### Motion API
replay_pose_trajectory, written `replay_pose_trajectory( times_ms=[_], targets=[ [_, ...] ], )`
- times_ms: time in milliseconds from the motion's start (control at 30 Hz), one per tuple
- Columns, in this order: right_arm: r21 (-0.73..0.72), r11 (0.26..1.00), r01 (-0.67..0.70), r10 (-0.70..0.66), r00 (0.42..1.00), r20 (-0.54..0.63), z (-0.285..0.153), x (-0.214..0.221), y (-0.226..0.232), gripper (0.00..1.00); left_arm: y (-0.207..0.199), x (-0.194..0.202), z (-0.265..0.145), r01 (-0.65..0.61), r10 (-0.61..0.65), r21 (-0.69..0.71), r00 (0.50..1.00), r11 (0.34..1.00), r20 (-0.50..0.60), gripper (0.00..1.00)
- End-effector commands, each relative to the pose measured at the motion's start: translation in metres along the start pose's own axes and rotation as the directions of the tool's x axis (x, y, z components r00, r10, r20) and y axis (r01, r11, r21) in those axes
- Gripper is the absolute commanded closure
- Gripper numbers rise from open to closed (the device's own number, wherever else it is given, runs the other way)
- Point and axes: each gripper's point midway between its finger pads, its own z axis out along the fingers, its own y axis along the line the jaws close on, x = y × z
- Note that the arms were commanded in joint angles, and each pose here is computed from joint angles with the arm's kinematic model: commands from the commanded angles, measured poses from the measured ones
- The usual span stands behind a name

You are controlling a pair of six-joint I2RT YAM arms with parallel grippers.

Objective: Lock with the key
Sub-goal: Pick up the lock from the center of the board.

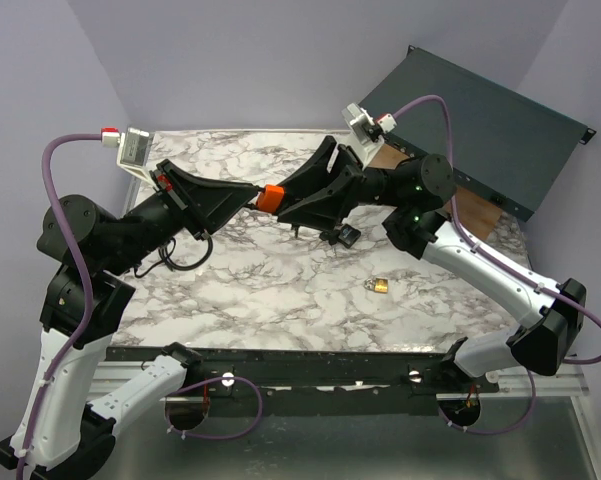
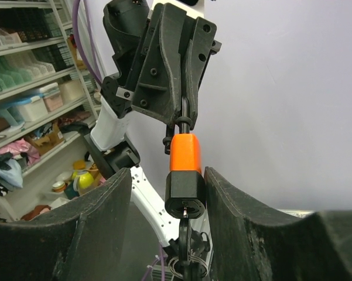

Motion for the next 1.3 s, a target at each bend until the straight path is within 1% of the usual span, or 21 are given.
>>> replay_pose_trajectory(
  times_ms=[0,233,333,567,667,700,733,833,900,1033,1267],
  targets=[
    [0.027,1.000,-0.006,0.007,1.000,-0.013,0.006,0.010,-0.008,0.46,-0.010,-0.015,0.001,-0.015,0.012,0.032,0.998,0.999,0.065,1.00],
    [0.051,0.999,-0.006,0.006,1.000,-0.004,0.005,0.010,-0.011,0.53,-0.009,-0.014,0.000,-0.013,0.011,0.031,0.998,0.999,0.063,1.00],
    [0.051,0.999,-0.009,0.009,1.000,-0.003,0.005,0.010,-0.010,0.58,-0.010,-0.014,0.000,-0.015,0.013,0.031,0.998,0.999,0.064,1.00],
    [0.069,0.997,-0.023,0.023,1.000,0.002,0.002,0.009,-0.009,0.85,-0.012,-0.011,0.000,-0.020,0.017,0.048,0.999,0.999,0.049,1.00],
    [0.092,0.995,-0.024,0.024,1.000,0.004,0.000,0.004,-0.005,0.94,-0.014,-0.003,0.000,-0.038,0.039,0.071,0.999,0.997,-0.002,1.00],
    [0.105,0.994,-0.022,0.021,1.000,0.003,-0.001,0.002,-0.004,0.96,-0.011,0.003,0.000,-0.045,0.047,0.064,0.998,0.997,-0.033,0.97],
    [0.114,0.993,-0.018,0.019,1.000,-0.004,-0.003,0.001,-0.002,0.99,-0.008,0.007,-0.001,-0.052,0.055,0.055,0.997,0.997,-0.053,0.92],
    [0.135,0.991,-0.013,0.015,1.000,-0.016,-0.010,-0.001,0.006,0.99,0.001,0.020,-0.008,-0.083,0.086,0.030,0.992,0.996,-0.094,0.70],
    [0.158,0.987,-0.016,0.020,0.999,-0.027,-0.015,0.000,0.009,0.99,0.002,0.027,-0.014,-0.111,0.113,0.028,0.986,0.993,-0.118,0.63],
    [0.163,0.986,-0.038,0.048,0.997,-0.062,-0.023,0.008,0.018,0.99,-0.001,0.037,-0.023,-0.142,0.151,0.062,0.976,0.988,-0.158,0.60],
    [0.166,0.983,-0.074,0.094,0.989,-0.114,-0.031,0.020,0.027,0.99,-0.013,0.050,-0.031,-0.168,0.199,0.151,0.955,0.974,-0.220,0.60]
  ],
)
